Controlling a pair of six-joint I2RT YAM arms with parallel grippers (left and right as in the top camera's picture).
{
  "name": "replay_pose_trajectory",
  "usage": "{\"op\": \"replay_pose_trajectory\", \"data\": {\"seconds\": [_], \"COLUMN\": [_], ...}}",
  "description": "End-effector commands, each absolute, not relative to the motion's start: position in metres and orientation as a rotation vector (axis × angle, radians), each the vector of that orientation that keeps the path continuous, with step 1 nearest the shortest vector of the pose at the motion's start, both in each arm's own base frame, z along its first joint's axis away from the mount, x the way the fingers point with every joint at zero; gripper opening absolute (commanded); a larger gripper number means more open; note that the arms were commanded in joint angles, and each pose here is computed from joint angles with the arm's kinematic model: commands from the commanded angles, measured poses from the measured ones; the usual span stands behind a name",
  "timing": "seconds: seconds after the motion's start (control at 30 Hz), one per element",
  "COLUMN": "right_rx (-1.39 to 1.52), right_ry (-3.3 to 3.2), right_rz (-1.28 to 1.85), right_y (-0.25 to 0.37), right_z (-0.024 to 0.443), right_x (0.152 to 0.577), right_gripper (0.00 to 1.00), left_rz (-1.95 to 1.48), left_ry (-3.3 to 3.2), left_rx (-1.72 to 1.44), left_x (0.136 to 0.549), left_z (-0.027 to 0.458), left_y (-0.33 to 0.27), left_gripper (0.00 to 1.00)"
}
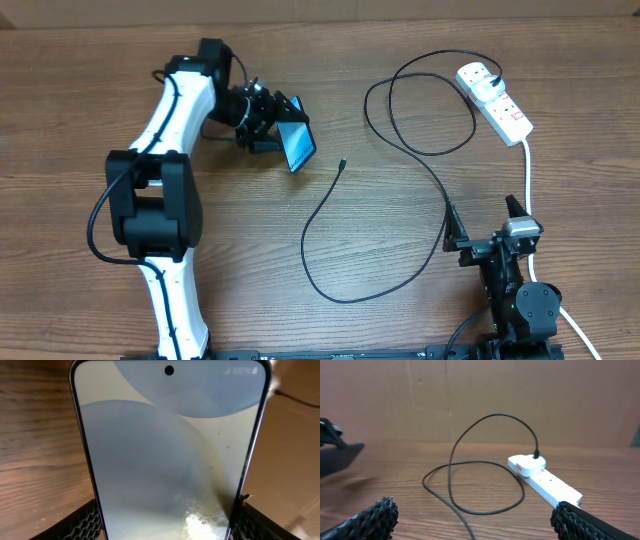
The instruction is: Plug charger to phone and switch on socket
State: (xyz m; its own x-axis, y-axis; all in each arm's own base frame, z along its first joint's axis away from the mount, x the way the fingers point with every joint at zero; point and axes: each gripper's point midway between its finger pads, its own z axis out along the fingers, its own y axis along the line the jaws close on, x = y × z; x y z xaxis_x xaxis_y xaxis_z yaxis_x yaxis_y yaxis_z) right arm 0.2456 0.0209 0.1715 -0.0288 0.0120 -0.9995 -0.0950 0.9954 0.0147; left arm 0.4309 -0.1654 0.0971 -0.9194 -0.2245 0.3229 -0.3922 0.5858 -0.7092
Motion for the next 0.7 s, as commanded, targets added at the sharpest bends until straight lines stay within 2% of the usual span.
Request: {"op": "replay_pose_trajectory", "data": {"seconds": [0.0, 0.23, 0.3, 0.47, 0.67], "right_rx": [-0.034, -0.033, -0.028, -0.122, -0.324], "right_ry": [1.597, 1.594, 1.538, 1.460, 1.102], "right_rz": [0.047, 0.045, 0.046, 0.221, 0.446], "right_y": [0.013, 0.013, 0.012, 0.041, 0.084], "right_z": [0.169, 0.170, 0.184, 0.203, 0.286], "right_x": [0.246, 0.247, 0.246, 0.241, 0.199], "right_gripper": [1.00, 1.00, 1.00, 1.00, 1.00], "left_rz": [1.489, 1.657, 1.704, 1.773, 1.793], "left_ry": [-2.453, -2.306, -2.256, -2.154, -2.059], "left_rx": [0.510, 0.510, 0.506, 0.515, 0.553], "left_x": [0.439, 0.441, 0.441, 0.441, 0.441], "left_z": [0.130, 0.154, 0.162, 0.176, 0.186], "left_y": [-0.174, -0.174, -0.175, -0.178, -0.179], "left_gripper": [0.69, 0.69, 0.69, 0.70, 0.70]}}
